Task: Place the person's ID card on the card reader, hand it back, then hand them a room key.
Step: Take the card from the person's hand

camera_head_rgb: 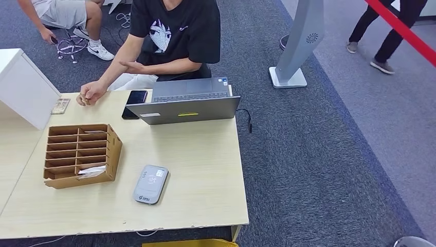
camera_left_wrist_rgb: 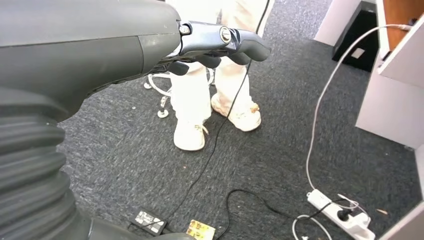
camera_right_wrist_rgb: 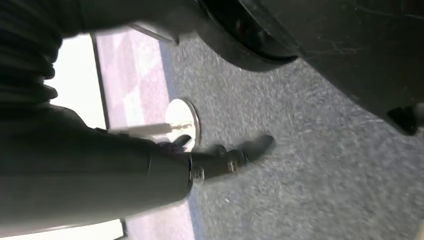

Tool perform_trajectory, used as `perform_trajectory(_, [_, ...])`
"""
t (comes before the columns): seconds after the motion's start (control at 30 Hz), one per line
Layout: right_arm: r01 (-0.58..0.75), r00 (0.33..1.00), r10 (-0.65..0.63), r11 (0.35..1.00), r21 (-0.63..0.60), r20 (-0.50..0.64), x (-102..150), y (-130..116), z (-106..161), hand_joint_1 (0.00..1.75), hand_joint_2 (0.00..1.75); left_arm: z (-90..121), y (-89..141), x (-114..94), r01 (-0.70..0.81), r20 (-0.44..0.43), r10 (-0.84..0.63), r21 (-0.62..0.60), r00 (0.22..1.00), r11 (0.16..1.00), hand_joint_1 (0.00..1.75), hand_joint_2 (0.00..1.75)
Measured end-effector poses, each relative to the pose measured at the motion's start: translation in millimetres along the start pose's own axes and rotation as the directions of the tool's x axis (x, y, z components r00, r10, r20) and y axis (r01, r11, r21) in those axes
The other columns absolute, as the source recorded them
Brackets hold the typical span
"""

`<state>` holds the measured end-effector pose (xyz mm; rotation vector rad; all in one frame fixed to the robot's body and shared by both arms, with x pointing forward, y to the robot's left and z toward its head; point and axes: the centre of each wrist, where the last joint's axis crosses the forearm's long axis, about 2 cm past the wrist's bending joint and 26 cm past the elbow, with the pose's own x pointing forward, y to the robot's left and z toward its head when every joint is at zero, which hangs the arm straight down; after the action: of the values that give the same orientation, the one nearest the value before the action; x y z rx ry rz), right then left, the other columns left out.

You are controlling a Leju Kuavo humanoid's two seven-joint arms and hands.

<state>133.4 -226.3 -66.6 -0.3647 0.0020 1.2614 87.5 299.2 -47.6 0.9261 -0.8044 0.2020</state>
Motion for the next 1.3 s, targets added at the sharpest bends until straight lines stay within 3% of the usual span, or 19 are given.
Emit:
perform_trajectory(0.17, [-0.013, 1.000, 0.013, 1.000, -0.007, 0.014, 4, -20, 0, 0.00, 1.75, -2, 2, 2, -0.020, 0.058, 0.018, 0.037, 0.998, 0.999, 0.00, 1.75])
perform_trajectory(0.5, [-0.038, 0.999, 0.038, 0.999, -0.018, 0.027, 4, -20, -1, 0.00, 1.75, -17, 24, 26, -0.142, 0.163, 0.110, 0.199, 0.980, 0.970, 0.00, 1.75])
perform_trajectory(0.77, [-0.063, 0.997, 0.064, 0.997, -0.040, 0.032, 3, -21, -1, 0.00, 1.75, -33, 70, 70, -0.304, 0.393, 0.156, 0.351, 0.906, 0.885, 0.00, 1.75])
perform_trajectory(1.0, [-0.094, 0.995, 0.096, 0.994, -0.063, 0.037, 4, -21, -1, 0.00, 1.75, -32, 111, 111, -0.438, 0.617, 0.106, 0.416, 0.779, 0.797, 0.00, 1.75])
perform_trajectory(1.3, [-0.095, 0.994, 0.098, 0.993, -0.067, 0.045, 6, -21, 0, 0.00, 1.75, -27, 132, 134, -0.508, 0.700, 0.082, 0.428, 0.710, 0.747, 0.00, 1.75])
